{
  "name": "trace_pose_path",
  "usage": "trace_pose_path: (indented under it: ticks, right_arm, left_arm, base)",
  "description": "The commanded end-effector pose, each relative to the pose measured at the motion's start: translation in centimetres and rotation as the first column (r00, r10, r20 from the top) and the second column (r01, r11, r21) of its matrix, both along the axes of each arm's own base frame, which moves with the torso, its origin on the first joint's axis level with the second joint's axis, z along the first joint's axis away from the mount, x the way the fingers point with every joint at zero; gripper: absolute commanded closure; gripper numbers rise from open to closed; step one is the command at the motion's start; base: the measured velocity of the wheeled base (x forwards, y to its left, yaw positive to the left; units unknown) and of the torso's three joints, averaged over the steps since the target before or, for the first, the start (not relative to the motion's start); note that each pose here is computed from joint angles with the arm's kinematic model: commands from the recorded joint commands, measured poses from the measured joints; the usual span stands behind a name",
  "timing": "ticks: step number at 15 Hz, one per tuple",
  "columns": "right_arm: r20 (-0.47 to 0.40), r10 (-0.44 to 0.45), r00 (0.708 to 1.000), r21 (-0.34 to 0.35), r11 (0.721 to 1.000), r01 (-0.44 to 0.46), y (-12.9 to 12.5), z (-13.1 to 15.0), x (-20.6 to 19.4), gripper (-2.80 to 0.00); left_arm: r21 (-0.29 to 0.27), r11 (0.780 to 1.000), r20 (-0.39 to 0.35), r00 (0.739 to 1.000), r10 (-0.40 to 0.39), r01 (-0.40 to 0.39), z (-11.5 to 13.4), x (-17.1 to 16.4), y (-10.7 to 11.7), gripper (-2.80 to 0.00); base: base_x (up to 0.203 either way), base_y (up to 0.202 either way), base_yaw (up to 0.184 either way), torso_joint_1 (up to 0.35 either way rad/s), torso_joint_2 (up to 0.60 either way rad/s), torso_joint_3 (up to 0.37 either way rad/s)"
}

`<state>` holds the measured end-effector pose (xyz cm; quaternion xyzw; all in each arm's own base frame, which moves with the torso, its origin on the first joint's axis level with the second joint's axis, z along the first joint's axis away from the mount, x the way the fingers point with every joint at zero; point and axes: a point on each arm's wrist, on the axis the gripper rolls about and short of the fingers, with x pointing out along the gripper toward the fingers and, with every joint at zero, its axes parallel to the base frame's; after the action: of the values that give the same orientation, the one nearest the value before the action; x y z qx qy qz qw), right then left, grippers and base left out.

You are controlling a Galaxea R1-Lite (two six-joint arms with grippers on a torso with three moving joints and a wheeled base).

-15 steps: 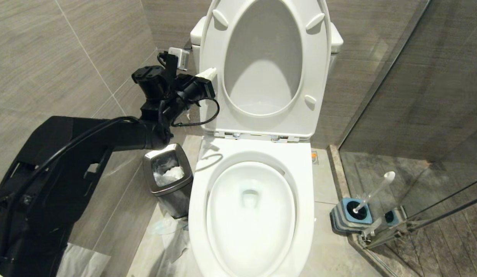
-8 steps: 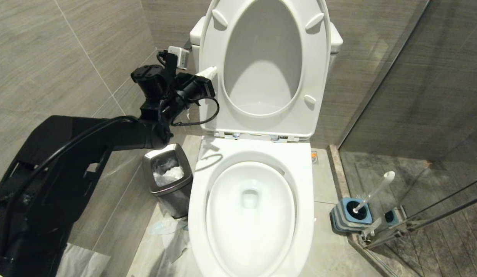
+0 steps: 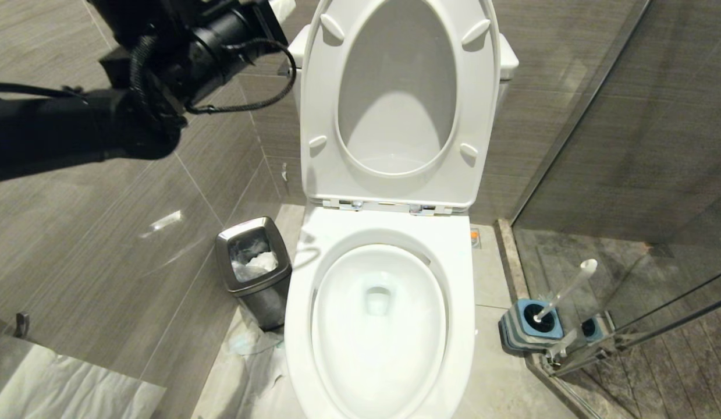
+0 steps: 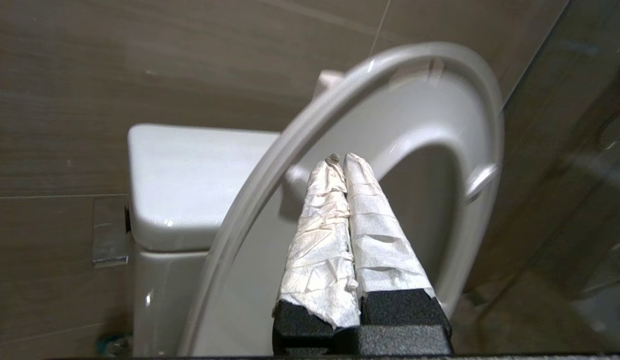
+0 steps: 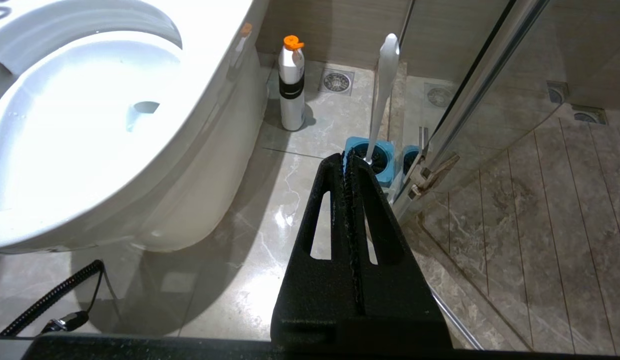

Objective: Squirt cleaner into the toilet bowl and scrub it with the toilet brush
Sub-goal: Pour in the cleaning agent

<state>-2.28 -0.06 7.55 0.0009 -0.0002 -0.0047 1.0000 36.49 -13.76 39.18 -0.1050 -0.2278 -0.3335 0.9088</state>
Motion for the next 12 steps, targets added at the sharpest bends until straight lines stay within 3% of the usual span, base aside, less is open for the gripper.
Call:
trace_pose_path:
  ticks: [1,4,6,7,8,12]
  right_arm:
    - [-0.002,0.000,1.000,0.000,1.000,0.000,0.0,0.0,0.0,0.00]
    - [-0.002,0.000,1.000,0.000,1.000,0.000,0.0,0.0,0.0,0.00]
    - [-0.002,0.000,1.000,0.000,1.000,0.000,0.0,0.0,0.0,0.00]
    - [-0.002,0.000,1.000,0.000,1.000,0.000,0.0,0.0,0.0,0.00]
    - [-0.002,0.000,1.000,0.000,1.000,0.000,0.0,0.0,0.0,0.00]
    - [-0.002,0.000,1.000,0.000,1.000,0.000,0.0,0.0,0.0,0.00]
  left_arm:
    - [-0.108,0.993,-0.006,0.999,-0.054,0.053,6.4,-8.2,2.6,0.00]
    - [-0.191,0.980,-0.231,0.968,-0.098,0.053,8.7,-15.7,5.3,0.00]
    - [-0.221,0.975,-0.303,0.952,-0.036,-0.033,9.2,-19.4,7.1,0.00]
    - [-0.215,0.970,-0.309,0.950,0.041,-0.112,9.3,-20.8,7.8,0.00]
    - [-0.166,0.970,-0.282,0.951,0.127,-0.179,9.3,-21.7,8.3,0.00]
    - [-0.045,0.962,-0.132,0.956,0.261,-0.269,9.8,-26.4,10.1,0.00]
  base:
    - [0.000,0.000,0.000,0.000,0.00,0.000]
    - [0.000,0.000,0.000,0.000,0.00,0.000]
    - [0.000,0.000,0.000,0.000,0.00,0.000]
    - [0.000,0.000,0.000,0.000,0.00,0.000]
    - [0.000,0.000,0.000,0.000,0.00,0.000]
    - [0.000,0.000,0.000,0.000,0.00,0.000]
